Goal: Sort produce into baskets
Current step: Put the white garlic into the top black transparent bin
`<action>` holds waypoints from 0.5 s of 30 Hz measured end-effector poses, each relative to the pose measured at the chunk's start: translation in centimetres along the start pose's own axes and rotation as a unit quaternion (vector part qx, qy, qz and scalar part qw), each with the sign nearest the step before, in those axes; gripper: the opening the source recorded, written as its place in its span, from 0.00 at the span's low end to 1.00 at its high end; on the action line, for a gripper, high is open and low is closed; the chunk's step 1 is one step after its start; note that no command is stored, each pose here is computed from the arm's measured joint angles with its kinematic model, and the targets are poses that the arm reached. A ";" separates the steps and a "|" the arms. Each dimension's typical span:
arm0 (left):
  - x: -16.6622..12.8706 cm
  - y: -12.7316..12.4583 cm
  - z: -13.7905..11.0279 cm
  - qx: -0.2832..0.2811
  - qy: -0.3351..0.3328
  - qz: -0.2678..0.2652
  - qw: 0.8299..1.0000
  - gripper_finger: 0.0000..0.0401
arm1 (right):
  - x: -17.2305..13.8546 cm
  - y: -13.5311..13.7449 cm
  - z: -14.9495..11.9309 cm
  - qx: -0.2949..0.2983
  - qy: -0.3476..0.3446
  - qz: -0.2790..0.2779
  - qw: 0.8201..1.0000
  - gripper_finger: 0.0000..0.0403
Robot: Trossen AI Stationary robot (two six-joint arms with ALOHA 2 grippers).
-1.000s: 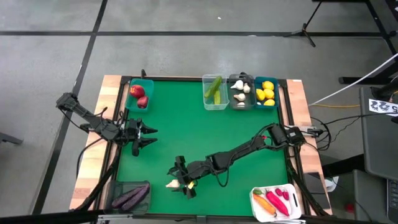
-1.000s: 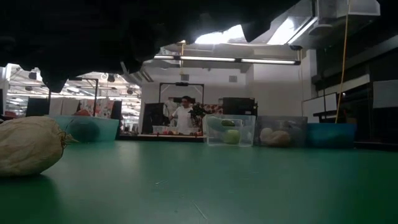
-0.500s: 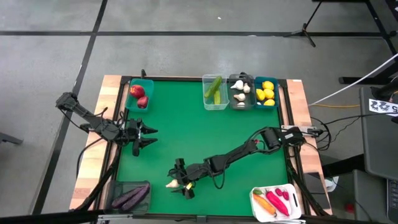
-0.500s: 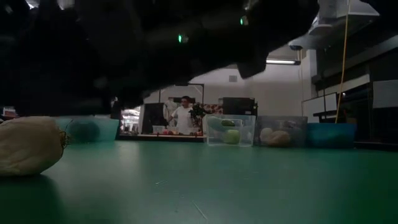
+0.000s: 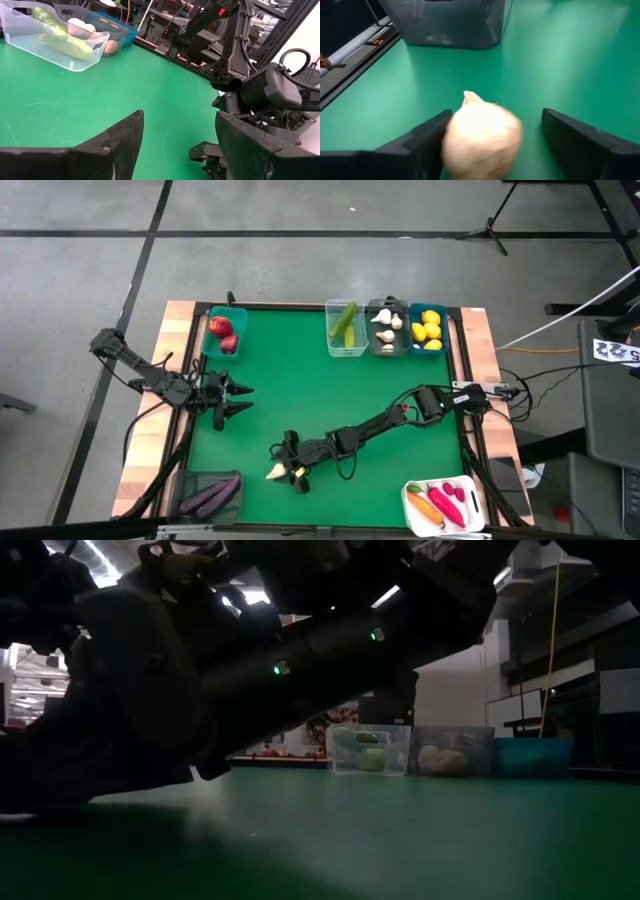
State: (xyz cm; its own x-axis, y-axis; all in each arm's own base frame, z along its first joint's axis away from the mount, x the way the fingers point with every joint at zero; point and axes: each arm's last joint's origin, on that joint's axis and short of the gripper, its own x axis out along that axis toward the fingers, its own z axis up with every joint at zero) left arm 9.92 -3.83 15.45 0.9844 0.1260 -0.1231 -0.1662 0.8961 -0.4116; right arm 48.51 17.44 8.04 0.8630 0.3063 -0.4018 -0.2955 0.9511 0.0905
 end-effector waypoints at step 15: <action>0.0 0.0 0.0 0.000 0.000 0.001 1.000 0.60 | 0.0 0.0 -0.1 0.000 0.009 0.000 1.000 0.36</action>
State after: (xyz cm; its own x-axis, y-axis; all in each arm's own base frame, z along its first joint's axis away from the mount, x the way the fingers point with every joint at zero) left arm 9.92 -3.83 15.44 0.9841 0.1276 -0.1233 -0.1678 0.8957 -0.4118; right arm 48.44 17.43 7.91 0.8554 0.3049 -0.4187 -0.2951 0.9512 0.0899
